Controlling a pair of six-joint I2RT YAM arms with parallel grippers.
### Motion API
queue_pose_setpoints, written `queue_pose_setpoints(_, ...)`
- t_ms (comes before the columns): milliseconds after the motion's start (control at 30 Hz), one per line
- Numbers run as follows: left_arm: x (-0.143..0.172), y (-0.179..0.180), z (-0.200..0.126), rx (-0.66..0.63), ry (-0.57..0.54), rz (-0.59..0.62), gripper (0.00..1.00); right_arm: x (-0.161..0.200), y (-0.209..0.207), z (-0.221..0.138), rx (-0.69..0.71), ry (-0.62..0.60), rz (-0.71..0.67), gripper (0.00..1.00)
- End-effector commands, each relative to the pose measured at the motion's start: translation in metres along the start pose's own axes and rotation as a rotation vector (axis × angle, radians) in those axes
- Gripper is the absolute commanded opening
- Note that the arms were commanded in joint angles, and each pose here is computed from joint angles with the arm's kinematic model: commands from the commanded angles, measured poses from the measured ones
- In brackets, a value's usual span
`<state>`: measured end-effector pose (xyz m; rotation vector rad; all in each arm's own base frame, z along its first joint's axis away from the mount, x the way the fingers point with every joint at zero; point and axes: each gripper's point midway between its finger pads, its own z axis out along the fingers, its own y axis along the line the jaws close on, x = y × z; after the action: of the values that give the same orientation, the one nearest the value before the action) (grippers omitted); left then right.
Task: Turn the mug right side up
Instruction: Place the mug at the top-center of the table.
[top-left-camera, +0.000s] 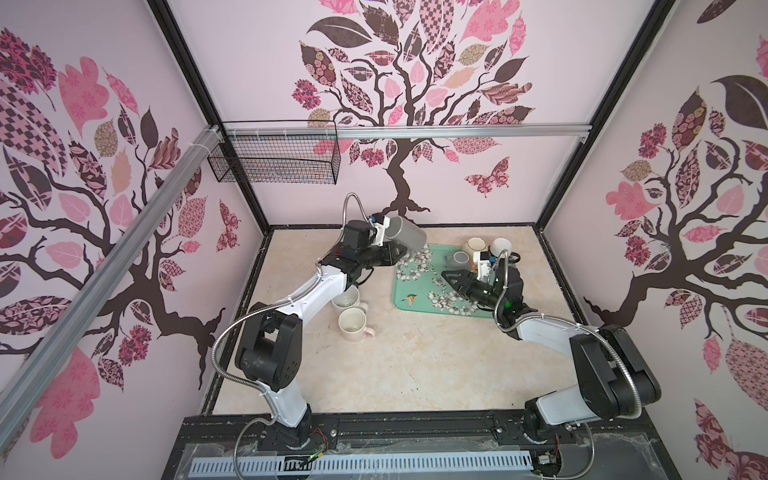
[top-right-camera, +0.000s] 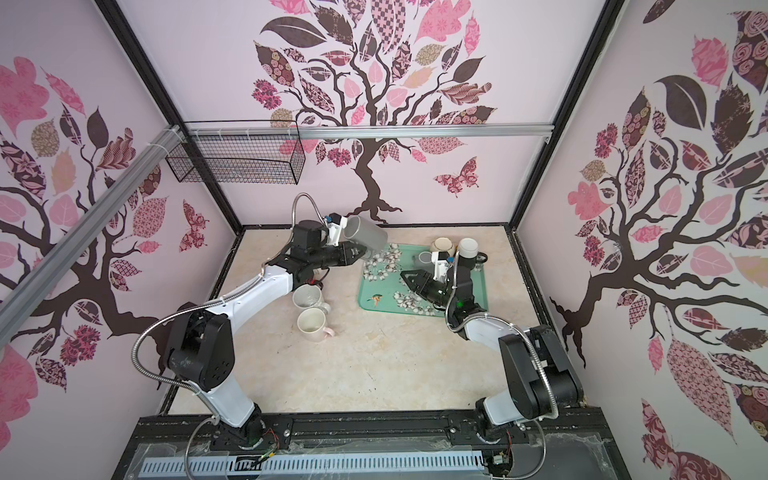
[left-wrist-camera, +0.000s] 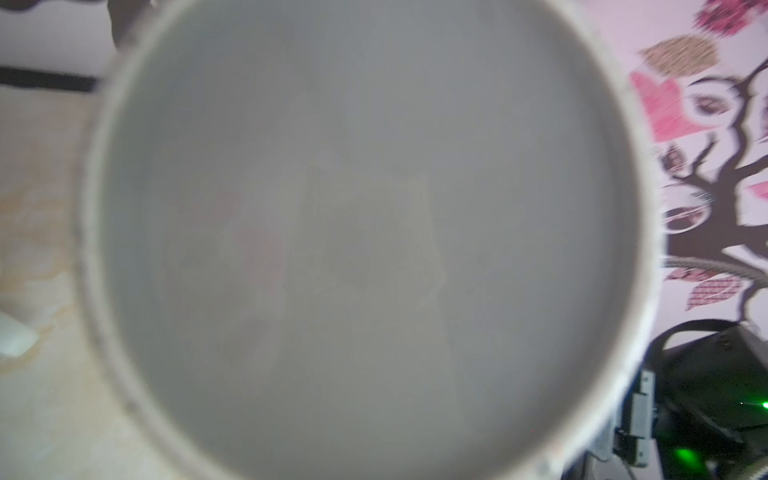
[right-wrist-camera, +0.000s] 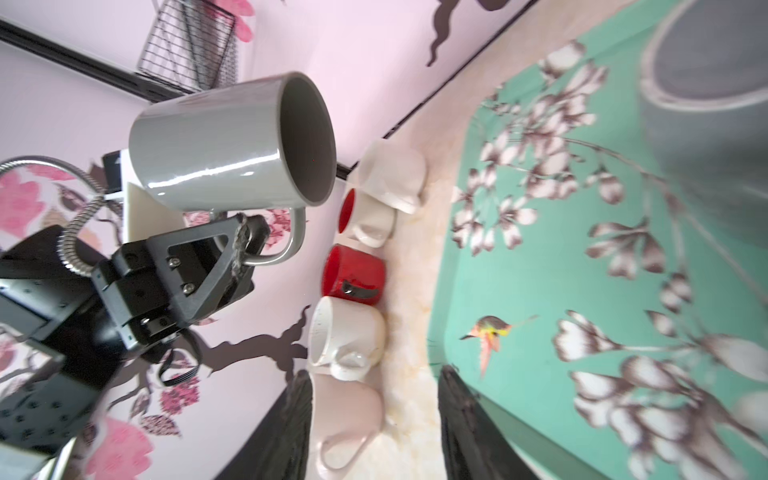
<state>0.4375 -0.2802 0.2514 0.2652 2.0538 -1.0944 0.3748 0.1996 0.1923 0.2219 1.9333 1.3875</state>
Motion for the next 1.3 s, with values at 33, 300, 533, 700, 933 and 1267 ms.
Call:
queue_pose_setpoints(33, -0.053, -0.078, -0.036, 0.293, -0.210, 0.090, 0.00, -0.021, 0.087, -0.009, -0.288, -0.012, -0.073, 0.53)
queue_pose_setpoints(300, -0.064, -0.112, -0.057, 0.443, -0.251, 0.064, 0.00, -0.037, 0.131, -0.001, -0.489, 0.011, -0.019, 0.55)
queue_pose_setpoints(533, -0.062, -0.125, -0.060, 0.488, -0.244, 0.044, 0.00, -0.037, 0.148, 0.015, -0.558, 0.028, -0.005, 0.53)
queue_pose_setpoints(700, -0.054, -0.136, -0.059, 0.514, -0.222, 0.040, 0.00, -0.040, 0.149, 0.024, -0.552, 0.027, 0.000, 0.50)
queue_pose_setpoints(933, -0.044, -0.146, -0.057, 0.541, -0.198, 0.031, 0.00, -0.043, 0.146, 0.030, -0.548, 0.035, 0.020, 0.35)
queue_pose_setpoints(1267, -0.027, -0.132, -0.048, 0.504, -0.151, 0.008, 0.00, -0.045, 0.154, 0.028, -0.577, 0.031, 0.004, 0.00)
